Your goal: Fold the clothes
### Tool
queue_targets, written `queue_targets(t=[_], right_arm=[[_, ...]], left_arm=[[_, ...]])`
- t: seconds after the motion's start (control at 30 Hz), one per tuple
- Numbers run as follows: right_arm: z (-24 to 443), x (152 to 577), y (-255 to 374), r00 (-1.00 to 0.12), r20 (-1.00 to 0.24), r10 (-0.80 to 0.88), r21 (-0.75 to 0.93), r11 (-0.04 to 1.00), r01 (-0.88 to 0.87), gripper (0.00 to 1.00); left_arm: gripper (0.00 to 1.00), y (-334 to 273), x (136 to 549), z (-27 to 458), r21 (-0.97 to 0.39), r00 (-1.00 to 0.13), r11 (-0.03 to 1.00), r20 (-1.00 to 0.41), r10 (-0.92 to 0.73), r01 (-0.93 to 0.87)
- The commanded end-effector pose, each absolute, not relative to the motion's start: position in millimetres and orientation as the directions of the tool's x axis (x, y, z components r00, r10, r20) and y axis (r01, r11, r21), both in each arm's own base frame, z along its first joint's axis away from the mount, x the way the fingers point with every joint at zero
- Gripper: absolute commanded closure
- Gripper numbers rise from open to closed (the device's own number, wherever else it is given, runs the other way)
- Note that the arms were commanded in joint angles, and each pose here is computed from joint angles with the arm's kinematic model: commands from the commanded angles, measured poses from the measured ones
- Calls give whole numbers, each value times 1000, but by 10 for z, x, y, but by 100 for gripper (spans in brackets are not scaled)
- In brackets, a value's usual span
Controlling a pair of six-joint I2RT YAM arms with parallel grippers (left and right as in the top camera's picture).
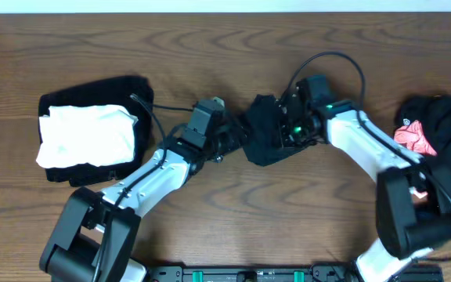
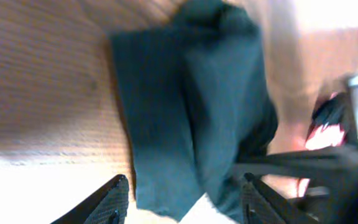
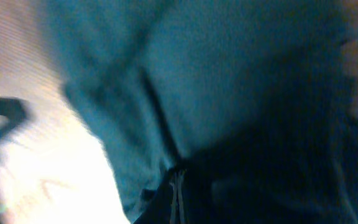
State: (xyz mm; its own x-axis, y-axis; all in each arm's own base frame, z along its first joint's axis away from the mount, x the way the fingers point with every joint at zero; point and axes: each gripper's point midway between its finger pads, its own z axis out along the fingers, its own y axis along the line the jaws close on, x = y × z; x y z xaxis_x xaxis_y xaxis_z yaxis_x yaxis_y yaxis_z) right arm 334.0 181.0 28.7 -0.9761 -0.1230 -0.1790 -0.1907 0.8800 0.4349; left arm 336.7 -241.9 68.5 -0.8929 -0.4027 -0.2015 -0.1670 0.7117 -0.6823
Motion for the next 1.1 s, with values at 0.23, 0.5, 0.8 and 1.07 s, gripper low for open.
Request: queue_targets(t=[0.23,0.5,0.8,1.07], right_arm=[[681,3398,1958,-932,-309,-186,509,796,-328,99],[1181,3460,1687,-913,-396,-96,496,814,-301,96],[733,3503,1460,-957,-287,-44,398,903,-161,98],[225,3537,1560,-977,-202,-61,420,896,-143,99]], left_arm=[[41,-2207,3462,677,-703,-847,646,-118,-519,-298],[41,-2242,3494,663,-711,-847,643,-126,-516,-285],[41,-2275,3447,369,-674,-860,667,-91,-501,-317],[41,-2265,3416,85,-635,-885,713,-97,-456,-298]])
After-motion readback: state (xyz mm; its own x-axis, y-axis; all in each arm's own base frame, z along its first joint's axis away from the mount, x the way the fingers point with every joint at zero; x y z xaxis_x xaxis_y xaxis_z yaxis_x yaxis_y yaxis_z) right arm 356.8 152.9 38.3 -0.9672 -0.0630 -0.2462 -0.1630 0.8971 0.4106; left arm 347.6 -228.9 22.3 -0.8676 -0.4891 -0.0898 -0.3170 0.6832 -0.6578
